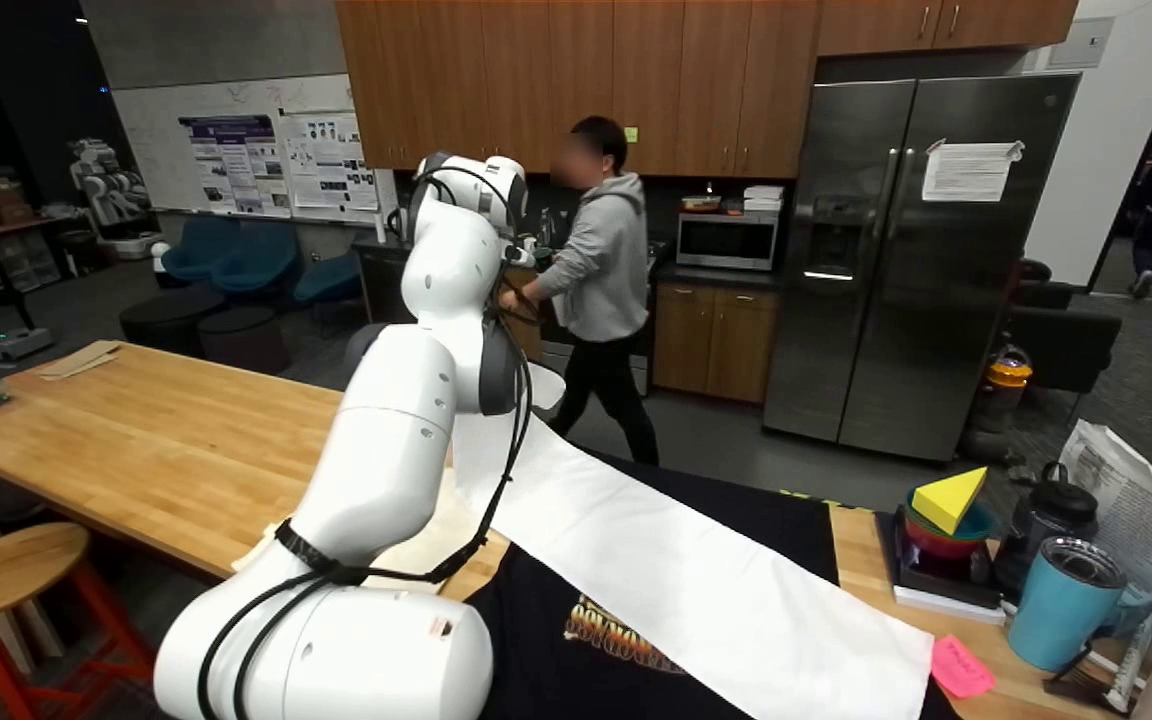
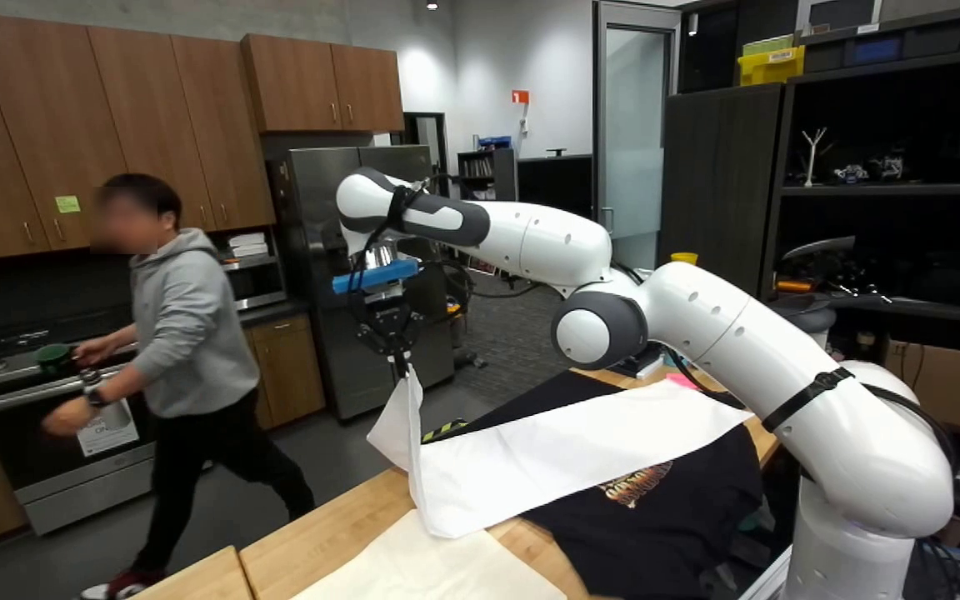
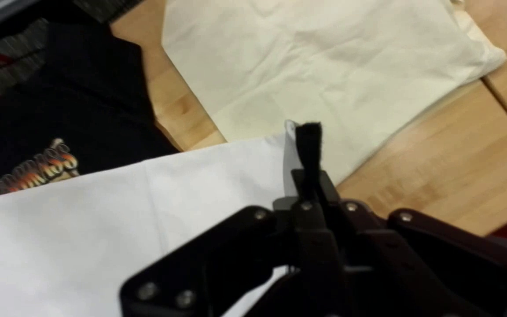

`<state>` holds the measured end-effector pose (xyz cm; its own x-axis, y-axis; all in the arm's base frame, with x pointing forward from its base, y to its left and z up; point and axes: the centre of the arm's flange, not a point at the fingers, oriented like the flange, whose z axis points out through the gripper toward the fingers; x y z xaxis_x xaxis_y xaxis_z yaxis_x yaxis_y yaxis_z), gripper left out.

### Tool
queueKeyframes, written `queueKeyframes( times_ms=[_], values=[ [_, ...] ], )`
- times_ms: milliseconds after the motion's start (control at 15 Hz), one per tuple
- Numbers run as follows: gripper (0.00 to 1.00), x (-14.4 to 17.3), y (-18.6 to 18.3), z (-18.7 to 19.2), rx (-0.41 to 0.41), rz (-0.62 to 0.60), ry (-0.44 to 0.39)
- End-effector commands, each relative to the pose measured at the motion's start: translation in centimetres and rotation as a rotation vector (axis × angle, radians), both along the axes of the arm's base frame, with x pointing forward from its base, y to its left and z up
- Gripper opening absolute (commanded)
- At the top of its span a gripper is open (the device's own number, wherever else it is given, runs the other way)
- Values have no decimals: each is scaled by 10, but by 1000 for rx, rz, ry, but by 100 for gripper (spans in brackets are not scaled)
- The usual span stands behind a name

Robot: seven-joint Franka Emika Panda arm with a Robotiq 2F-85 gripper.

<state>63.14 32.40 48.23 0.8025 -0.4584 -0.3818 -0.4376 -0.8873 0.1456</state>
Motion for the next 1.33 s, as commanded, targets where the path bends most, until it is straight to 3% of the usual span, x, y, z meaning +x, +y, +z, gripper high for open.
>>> queueKeyframes(
  times_ms=[0, 333, 533, 733, 1067, 1267],
  values=[
    [1, -66, -38, -28, -101, -15, 108],
    [1, -77, -55, -50, -149, -90, 261],
    [1, -73, -67, -65, -166, -240, 319],
    [1, -62, -82, -80, -162, -383, 326],
    [1, -30, -109, -89, -146, -572, 158],
    [1, -10, -123, -79, -116, -602, -9]
  ],
)
